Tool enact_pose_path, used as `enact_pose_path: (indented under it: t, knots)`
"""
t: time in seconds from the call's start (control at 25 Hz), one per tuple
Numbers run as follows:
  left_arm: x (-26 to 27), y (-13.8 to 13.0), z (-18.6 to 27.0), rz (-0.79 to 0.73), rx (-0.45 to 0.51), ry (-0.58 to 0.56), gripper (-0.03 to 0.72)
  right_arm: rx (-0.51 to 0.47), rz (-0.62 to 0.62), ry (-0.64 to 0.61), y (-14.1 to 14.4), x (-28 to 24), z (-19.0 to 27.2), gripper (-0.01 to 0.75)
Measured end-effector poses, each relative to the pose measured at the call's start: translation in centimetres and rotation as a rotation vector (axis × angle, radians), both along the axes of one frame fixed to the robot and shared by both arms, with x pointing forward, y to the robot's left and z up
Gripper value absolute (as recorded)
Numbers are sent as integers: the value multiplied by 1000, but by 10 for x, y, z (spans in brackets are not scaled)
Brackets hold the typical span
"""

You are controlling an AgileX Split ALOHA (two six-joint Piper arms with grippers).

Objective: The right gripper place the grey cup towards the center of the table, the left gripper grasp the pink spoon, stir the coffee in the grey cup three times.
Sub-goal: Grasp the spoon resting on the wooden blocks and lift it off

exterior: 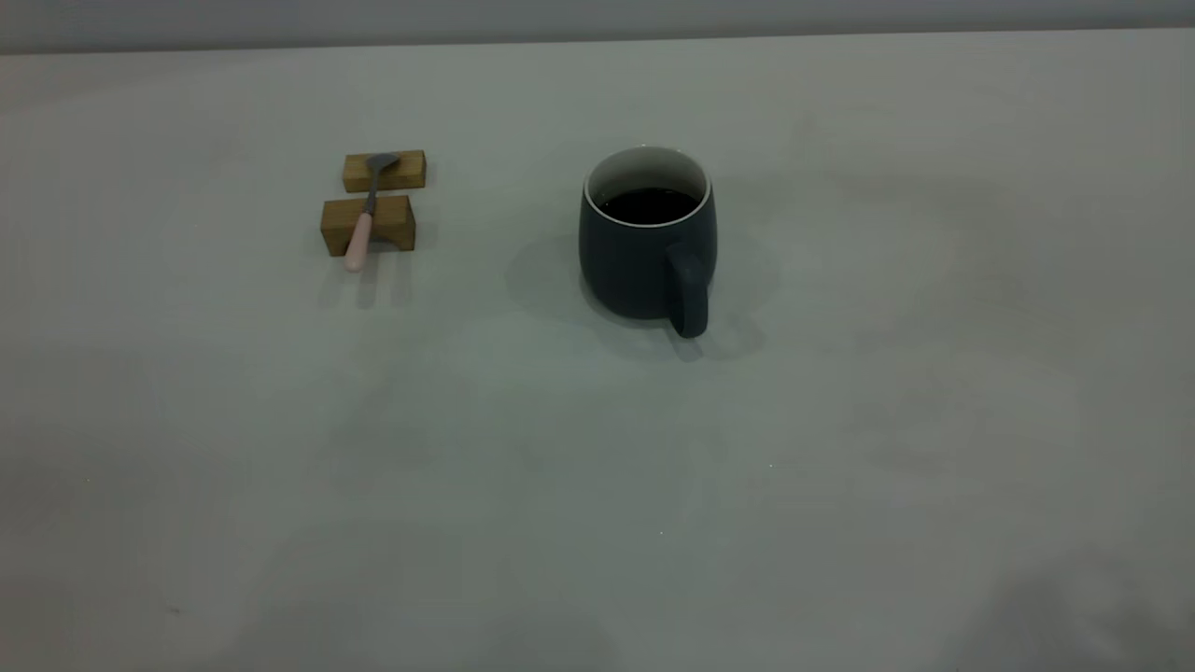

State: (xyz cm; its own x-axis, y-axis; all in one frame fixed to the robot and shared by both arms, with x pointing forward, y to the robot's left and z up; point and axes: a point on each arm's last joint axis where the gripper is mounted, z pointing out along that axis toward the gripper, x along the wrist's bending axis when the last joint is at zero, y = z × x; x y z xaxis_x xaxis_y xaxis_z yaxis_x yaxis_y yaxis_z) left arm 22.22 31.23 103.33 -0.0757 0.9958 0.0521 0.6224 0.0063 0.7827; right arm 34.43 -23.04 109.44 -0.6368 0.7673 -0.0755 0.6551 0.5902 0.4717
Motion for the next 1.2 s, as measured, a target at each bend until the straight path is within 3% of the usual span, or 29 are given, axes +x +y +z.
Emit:
enact_pose_path:
  t: [0.24,0.6,0.8,1.2]
  knots:
    - [0,0,0,0,0,0,476,175,-248,-253,-48,-54,-24,652]
    - [0,0,0,0,0,0,476,238,-512,-485,-63,-95,-41,641]
    - [0,0,0,0,0,0,476,240,-568,-526,-64,-107,-43,635]
    - [0,0,0,0,0,0,476,225,-593,-449,-64,-107,-55,626]
